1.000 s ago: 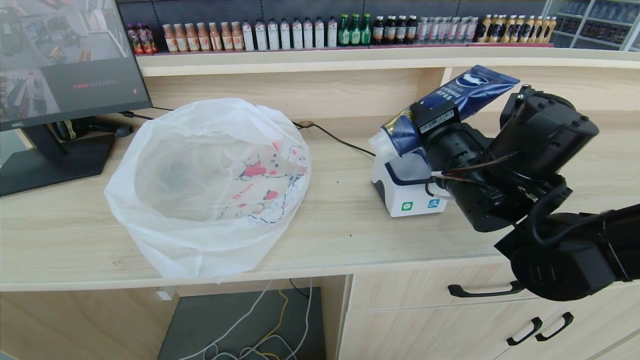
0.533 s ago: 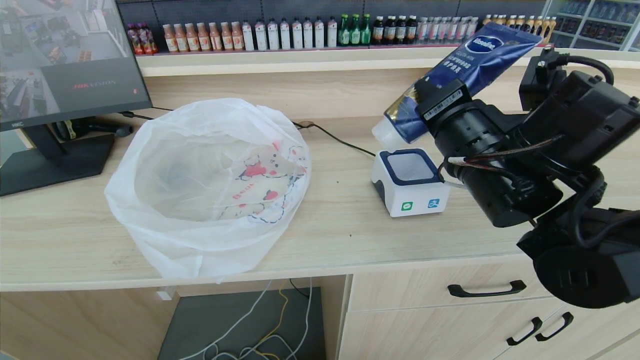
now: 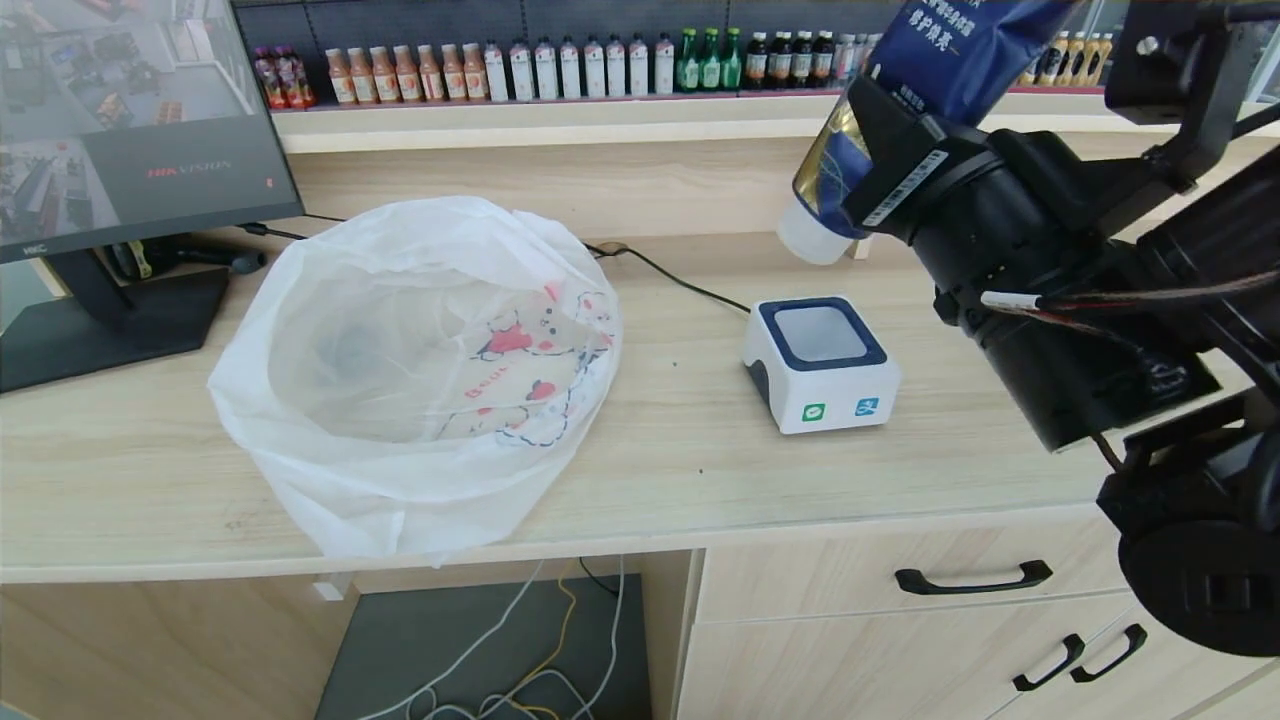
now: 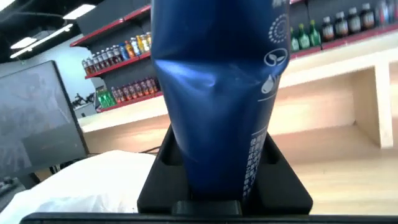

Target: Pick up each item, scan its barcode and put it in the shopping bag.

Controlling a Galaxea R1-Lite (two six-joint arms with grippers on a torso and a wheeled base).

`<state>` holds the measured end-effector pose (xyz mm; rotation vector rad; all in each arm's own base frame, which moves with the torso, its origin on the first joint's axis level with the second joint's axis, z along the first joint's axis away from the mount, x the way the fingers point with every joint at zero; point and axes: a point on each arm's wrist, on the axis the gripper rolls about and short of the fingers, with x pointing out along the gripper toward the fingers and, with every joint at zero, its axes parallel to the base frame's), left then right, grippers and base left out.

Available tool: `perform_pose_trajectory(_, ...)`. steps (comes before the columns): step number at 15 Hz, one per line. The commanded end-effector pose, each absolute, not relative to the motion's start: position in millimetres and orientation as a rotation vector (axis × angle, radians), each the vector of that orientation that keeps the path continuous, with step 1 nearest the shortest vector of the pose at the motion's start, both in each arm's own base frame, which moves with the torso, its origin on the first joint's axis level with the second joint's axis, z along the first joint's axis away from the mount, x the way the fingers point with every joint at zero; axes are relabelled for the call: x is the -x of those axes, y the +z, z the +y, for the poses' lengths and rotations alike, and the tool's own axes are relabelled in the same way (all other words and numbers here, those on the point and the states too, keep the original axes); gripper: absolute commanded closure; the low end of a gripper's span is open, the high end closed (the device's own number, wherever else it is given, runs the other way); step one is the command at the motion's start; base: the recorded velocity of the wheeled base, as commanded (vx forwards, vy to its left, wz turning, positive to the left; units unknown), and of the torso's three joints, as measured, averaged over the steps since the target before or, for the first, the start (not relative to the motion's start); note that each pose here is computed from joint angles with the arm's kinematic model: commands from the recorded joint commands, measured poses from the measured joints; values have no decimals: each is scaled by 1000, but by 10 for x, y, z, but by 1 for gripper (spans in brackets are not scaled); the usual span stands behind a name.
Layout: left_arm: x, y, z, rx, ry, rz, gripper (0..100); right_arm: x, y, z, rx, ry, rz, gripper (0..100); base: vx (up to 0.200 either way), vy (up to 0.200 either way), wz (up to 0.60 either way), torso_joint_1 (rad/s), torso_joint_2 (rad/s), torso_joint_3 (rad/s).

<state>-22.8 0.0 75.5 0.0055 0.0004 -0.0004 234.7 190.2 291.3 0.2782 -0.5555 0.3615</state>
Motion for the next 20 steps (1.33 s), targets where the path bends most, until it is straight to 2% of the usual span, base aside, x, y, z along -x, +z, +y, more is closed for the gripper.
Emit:
perform_pose_trajectory(1,228,755,0,-5,-2,0,0,-2300,2796,1878,-192,383,-564,100,0,0,0,0,0,0)
perform_pose_trajectory(4,228,755,0,-6,-2,0,0,-2215,2568,1811,-122,384,-568,100,0,0,0,0,0,0)
perform_pose_trajectory(12,228,755,0,-6,-2,0,0,-2221,2426,1828,-108,471,-544,100,0,0,0,0,0,0)
perform_pose_trajectory(20,228,755,0,-2,0,0,0,-2450,2430,1885,-191,376,-531,100,0,200,0,1,4,2)
